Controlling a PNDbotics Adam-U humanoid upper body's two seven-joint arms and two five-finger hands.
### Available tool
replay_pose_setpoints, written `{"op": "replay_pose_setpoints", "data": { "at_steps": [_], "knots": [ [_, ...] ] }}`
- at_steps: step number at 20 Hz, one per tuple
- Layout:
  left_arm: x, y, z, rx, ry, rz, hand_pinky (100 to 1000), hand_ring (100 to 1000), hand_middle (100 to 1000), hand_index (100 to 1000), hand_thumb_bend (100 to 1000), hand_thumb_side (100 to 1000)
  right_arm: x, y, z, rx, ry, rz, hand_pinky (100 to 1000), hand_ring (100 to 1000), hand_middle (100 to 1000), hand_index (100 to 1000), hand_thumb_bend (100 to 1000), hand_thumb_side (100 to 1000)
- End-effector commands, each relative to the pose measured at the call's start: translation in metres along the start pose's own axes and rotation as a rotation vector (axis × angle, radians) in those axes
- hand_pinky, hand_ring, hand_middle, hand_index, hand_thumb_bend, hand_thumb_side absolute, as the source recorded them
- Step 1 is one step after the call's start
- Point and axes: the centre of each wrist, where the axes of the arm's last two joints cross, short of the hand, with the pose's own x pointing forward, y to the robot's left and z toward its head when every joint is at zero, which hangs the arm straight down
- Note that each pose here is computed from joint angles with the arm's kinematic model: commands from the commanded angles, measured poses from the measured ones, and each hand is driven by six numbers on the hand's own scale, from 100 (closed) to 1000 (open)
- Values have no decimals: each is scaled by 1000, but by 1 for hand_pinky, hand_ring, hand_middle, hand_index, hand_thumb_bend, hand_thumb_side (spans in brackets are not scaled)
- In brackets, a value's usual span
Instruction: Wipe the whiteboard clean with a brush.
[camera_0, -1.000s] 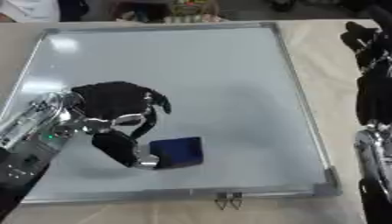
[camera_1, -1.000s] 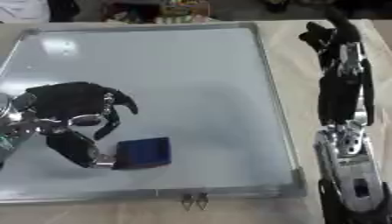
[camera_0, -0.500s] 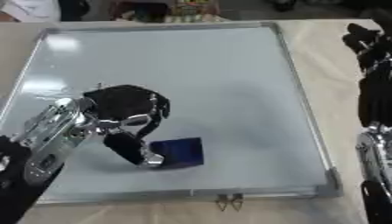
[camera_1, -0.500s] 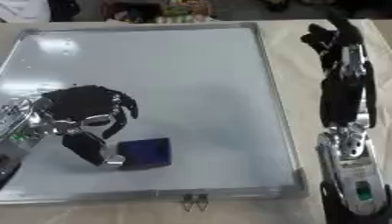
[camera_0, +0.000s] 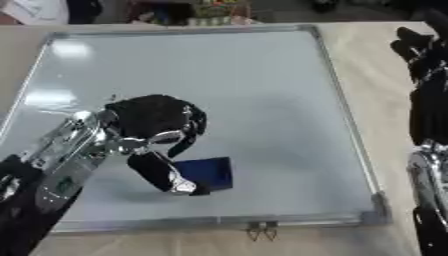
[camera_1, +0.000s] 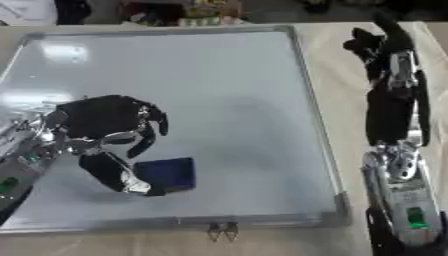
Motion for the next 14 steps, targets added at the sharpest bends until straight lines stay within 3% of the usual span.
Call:
{"op": "replay_pose_setpoints", "data": {
  "at_steps": [1, 14],
  "knots": [
    [5, 5, -2, 34, -9, -29, 650, 781, 686, 297, 513, 717, 4, -1, -3, 8, -20, 1, 886, 872, 579, 910, 100, 1000],
    [6, -30, -10, -43, 27, 101, 587, 741, 735, 295, 405, 642, 4, -1, -3, 6, -18, -2, 887, 873, 579, 910, 100, 1000]
  ]
}}
